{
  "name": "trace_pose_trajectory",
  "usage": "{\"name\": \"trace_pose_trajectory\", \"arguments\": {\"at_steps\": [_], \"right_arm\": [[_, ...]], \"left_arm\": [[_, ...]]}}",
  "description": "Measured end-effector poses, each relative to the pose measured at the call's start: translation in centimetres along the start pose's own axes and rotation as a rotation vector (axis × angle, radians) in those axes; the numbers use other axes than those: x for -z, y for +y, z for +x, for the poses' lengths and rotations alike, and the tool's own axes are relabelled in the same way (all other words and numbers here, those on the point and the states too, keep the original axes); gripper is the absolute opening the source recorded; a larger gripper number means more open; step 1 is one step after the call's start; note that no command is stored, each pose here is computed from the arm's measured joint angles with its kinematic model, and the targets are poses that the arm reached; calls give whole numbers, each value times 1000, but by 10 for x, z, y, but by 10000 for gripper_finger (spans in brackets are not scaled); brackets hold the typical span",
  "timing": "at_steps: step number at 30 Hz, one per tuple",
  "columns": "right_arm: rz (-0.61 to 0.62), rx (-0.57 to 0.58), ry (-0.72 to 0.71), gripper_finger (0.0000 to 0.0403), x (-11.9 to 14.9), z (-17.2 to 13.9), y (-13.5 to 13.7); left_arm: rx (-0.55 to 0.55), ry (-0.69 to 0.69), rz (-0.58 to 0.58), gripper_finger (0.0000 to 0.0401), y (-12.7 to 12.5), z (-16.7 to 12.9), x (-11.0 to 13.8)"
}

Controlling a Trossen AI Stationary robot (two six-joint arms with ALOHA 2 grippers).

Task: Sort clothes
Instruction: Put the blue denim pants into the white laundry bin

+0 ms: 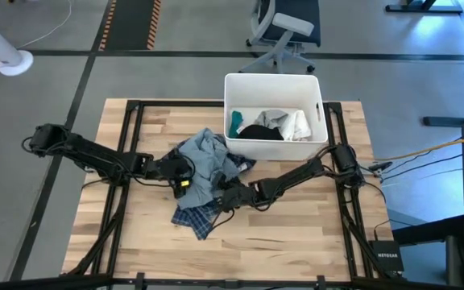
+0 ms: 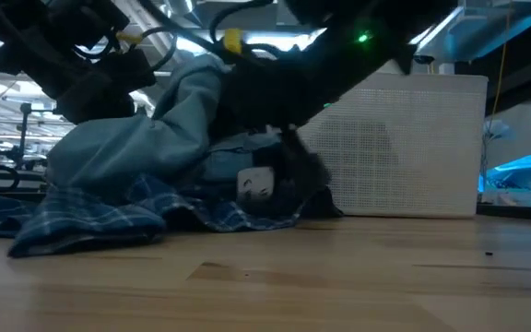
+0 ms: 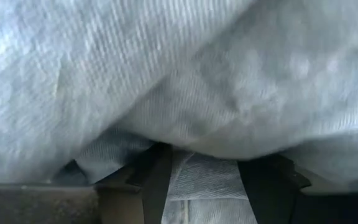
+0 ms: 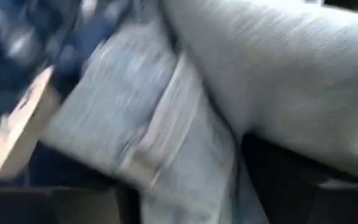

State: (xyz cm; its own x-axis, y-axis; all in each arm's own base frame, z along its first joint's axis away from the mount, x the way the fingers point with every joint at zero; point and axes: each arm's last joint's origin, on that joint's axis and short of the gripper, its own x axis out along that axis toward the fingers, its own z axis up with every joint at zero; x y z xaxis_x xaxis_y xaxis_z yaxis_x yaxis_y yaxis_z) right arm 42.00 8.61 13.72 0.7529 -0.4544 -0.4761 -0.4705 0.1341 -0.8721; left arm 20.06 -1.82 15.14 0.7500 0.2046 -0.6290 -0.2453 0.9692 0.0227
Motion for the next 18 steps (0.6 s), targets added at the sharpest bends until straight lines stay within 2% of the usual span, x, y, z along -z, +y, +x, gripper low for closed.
{"name": "trace_pose_trajectory", "arguments": {"at_steps": [4,9,13,18], "right_arm": [[-83,-9,94,240,-10,-21,5],[-197,17,97,232,-28,-39,12],[-226,32,87,231,-30,-40,11],[-280,108,77,231,-33,-40,1]], "left_arm": [[-22,47,-9,175,2,0,5],[-20,-2,9,175,1,0,1],[-10,-46,9,175,0,1,-3],[-16,-53,5,175,0,1,-4]]}}
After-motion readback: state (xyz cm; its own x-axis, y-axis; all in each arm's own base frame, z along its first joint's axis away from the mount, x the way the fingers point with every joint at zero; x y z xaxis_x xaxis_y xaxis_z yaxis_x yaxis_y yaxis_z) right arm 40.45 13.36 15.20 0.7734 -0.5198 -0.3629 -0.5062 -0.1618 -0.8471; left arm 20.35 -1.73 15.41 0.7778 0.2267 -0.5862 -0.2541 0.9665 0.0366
